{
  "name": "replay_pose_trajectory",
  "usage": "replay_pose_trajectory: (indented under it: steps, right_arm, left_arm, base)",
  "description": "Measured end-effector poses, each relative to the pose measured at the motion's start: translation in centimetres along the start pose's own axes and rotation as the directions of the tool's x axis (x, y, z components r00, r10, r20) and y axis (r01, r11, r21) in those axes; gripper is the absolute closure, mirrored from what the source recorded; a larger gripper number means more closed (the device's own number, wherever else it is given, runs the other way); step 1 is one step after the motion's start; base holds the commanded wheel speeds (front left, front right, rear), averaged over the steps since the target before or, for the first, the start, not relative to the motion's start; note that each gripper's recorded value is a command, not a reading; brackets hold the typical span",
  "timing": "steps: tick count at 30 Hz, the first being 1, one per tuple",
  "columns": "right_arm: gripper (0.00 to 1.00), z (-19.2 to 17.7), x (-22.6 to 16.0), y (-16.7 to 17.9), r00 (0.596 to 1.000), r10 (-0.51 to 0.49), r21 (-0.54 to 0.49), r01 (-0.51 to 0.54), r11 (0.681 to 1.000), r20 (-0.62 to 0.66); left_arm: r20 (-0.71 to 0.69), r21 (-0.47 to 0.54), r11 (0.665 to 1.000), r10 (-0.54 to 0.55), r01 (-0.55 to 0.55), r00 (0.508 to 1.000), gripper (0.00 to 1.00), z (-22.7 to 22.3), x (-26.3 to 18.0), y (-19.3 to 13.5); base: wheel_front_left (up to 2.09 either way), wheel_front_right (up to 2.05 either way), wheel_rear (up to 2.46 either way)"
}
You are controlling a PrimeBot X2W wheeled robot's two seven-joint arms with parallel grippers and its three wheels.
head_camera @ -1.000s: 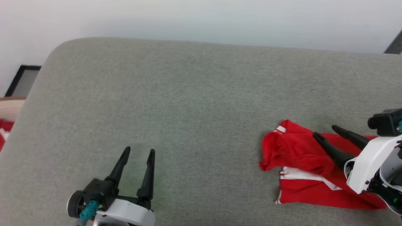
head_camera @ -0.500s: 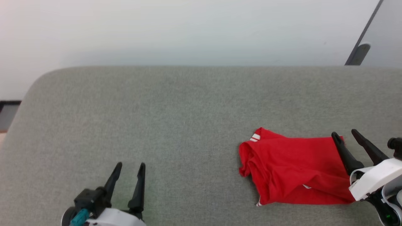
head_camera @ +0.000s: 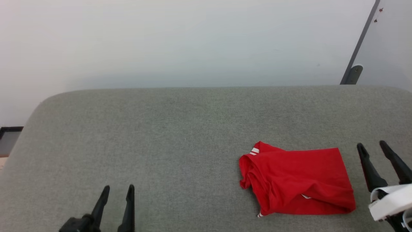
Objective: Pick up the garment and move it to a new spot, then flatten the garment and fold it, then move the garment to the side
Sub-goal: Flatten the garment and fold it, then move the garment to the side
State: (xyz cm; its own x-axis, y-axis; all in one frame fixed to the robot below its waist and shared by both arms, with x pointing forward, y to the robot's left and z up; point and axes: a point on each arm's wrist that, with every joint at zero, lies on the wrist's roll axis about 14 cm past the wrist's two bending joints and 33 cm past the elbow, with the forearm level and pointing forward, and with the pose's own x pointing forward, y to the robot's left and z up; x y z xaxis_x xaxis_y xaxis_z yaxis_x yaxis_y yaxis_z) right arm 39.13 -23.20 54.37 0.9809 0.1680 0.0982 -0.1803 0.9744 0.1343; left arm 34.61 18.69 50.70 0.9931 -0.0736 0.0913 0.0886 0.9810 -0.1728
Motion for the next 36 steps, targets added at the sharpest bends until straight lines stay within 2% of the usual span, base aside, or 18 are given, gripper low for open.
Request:
replay_pose_trajectory:
  steps: [6,17,36]
  right_arm:
    - [0.0,0.5,-1.7,-0.2,0.999,-0.03,-0.006,0.03,1.0,0.041]
    - [0.0,-0.4,-4.4,0.0,0.998,-0.056,-0.024,0.056,0.998,0.034]
    - [0.0,-0.5,-4.3,0.7,0.999,-0.045,-0.017,0.046,0.999,0.008]
  left_arm:
    - [0.004,0.009,1.0,0.028,-0.028,1.0,0.0,0.1,-1.7,0.5]
    - [0.002,0.021,0.997,0.072,-0.072,0.997,0.0,0.3,-4.1,1.2]
    - [0.003,0.028,0.997,0.067,-0.067,0.998,0.0,0.3,-4.1,0.9]
  base:
    - [0.0,0.0,0.0]
    - [0.0,0.0,0.0]
    - [0.0,0.0,0.0]
